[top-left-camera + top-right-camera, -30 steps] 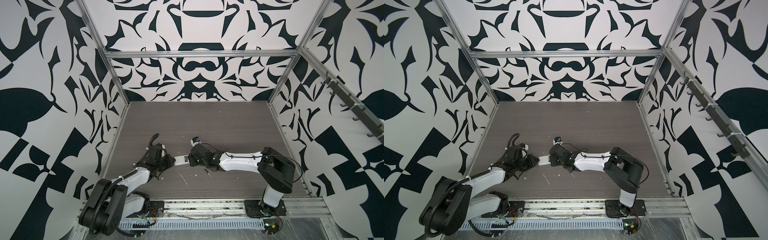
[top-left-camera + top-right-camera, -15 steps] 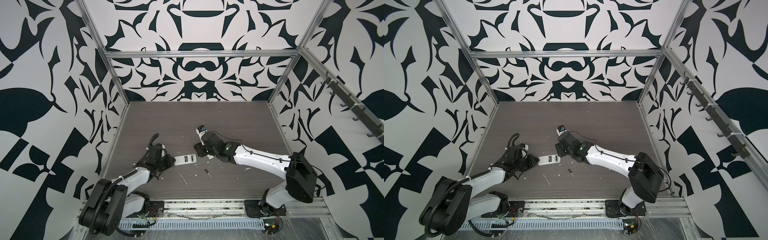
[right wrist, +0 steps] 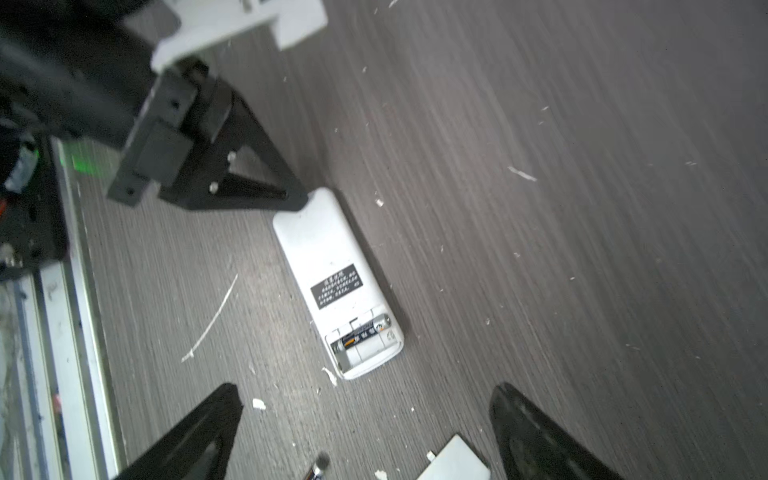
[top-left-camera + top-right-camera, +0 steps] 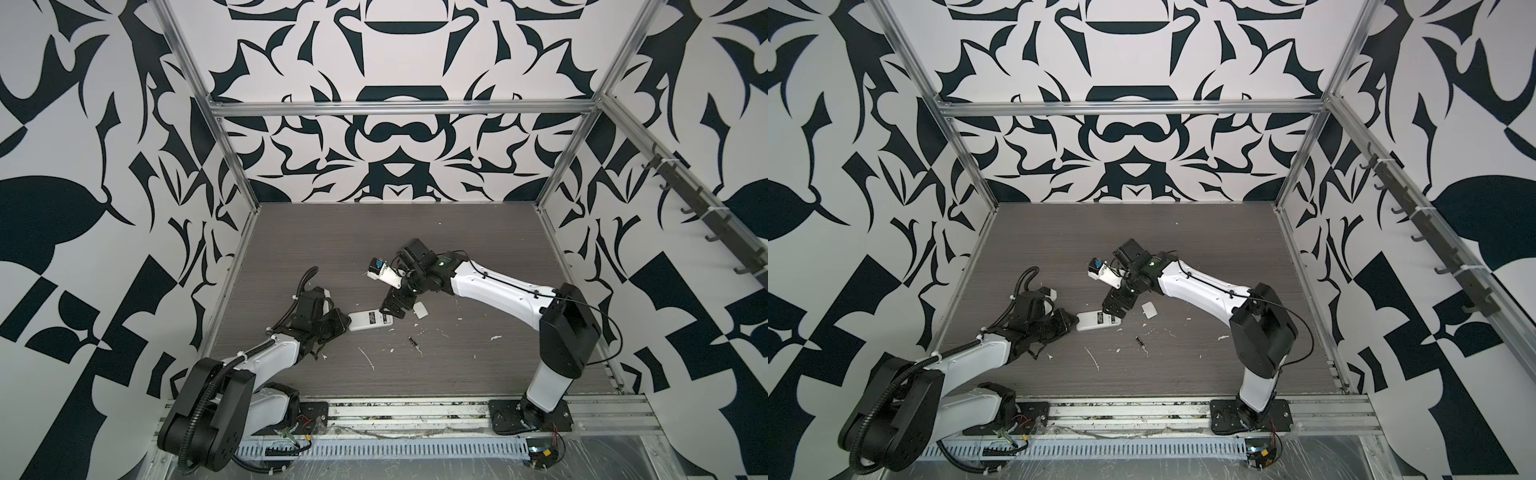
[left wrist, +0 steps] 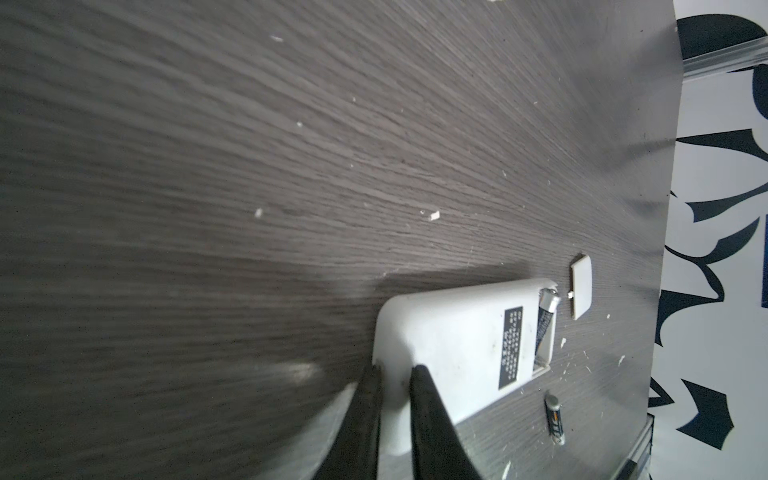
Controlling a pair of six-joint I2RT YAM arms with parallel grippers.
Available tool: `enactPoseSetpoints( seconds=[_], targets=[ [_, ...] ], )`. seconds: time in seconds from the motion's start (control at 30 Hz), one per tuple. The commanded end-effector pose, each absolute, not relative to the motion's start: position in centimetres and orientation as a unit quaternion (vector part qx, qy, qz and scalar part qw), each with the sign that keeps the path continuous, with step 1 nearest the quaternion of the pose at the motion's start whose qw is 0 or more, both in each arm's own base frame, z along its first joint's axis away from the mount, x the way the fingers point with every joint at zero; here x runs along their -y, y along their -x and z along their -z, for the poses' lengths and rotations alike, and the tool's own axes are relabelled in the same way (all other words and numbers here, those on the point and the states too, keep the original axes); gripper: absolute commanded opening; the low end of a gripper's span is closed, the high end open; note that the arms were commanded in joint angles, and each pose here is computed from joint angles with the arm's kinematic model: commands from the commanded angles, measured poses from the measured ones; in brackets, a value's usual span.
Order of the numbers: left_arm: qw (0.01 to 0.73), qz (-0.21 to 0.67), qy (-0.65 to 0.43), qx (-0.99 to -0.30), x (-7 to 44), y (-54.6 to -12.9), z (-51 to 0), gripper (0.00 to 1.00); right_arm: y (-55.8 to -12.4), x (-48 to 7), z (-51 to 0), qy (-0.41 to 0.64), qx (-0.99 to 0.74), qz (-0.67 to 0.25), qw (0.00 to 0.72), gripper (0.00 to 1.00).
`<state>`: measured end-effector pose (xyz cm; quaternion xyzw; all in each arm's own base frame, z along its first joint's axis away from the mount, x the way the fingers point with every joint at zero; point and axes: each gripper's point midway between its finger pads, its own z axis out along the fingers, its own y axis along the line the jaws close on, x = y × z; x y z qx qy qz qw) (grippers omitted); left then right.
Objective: Load the batteries into the remote control
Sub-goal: 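Raise the right gripper away from the remote, then lower the open right gripper back onto the battery in the compartment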
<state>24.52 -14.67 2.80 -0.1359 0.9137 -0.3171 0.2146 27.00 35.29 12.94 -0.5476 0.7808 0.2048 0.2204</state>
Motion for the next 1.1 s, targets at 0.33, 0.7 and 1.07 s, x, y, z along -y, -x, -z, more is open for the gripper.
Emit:
enactPoseSetpoints(
  seconds=[0.33, 0.7, 1.07],
  targets=[
    [0.197, 0.316, 0.138, -0.918, 14.7, -23.8, -2.1, 0.18, -27.4, -35.3, -11.2, 0.635, -0.728, -0.150, 0.211, 0.76],
    [0.193, 0.314, 0.139, -0.919, 14.7, -23.8, -2.0, 0.17, -28.0, -36.3, -10.5, 0.652, -0.707, -0.135, 0.238, 0.49],
    [0.192, 0.314, 0.141, -0.919, 14.7, -23.8, -2.0, 0.15, -28.3, -37.0, -8.6, 0.667, -0.703, -0.129, 0.211, 0.37]
  ],
)
